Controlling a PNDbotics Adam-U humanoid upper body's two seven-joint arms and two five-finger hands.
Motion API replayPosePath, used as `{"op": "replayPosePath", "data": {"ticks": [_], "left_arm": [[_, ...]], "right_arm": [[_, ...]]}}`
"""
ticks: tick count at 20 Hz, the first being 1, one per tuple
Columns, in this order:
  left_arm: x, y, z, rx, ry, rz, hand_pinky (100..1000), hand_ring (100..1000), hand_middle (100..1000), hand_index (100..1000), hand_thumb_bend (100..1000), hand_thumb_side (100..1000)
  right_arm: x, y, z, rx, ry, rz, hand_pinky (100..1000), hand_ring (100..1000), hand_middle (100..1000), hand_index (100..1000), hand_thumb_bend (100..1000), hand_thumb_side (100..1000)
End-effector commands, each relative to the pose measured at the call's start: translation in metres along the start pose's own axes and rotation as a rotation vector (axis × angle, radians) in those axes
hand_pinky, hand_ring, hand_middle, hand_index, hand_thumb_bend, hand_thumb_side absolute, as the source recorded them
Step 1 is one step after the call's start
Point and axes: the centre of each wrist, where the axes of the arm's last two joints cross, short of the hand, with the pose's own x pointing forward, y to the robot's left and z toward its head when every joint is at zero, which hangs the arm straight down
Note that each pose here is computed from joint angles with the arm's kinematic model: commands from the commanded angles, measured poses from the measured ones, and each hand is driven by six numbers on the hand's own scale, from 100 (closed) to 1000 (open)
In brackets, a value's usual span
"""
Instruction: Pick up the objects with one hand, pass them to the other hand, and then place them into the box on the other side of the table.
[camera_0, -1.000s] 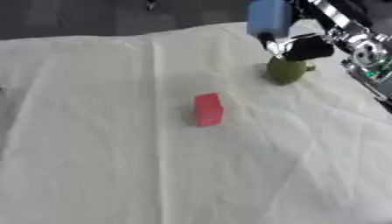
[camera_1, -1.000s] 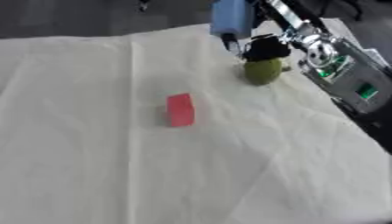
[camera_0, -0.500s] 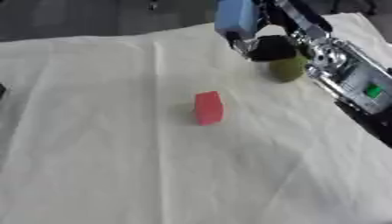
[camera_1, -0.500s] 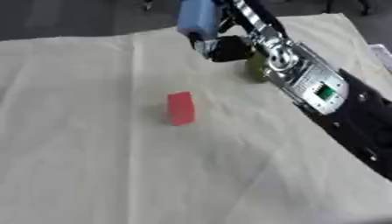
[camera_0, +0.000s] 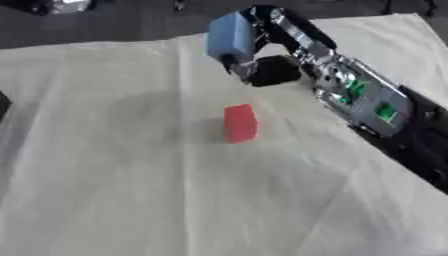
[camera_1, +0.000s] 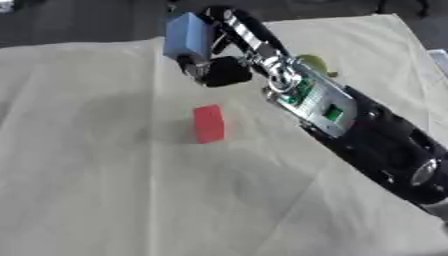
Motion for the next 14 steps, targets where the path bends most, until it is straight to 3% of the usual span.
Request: {"op": "replayPosePath", "data": {"ticks": [1,14], "left_arm": [[0.018,-0.007,-0.011,-0.049,0.006,-0.045,804,773,780,863,612,324],[0.041,-0.041,-0.026,-0.147,-0.030,-0.059,808,785,788,854,622,319]], "right_arm": [[0.010,0.000,-0.003,0.006,-0.050,0.023,622,611,425,572,100,100],[0.015,0.018,-0.003,0.091,-0.159,0.104,635,609,428,572,100,100]]}}
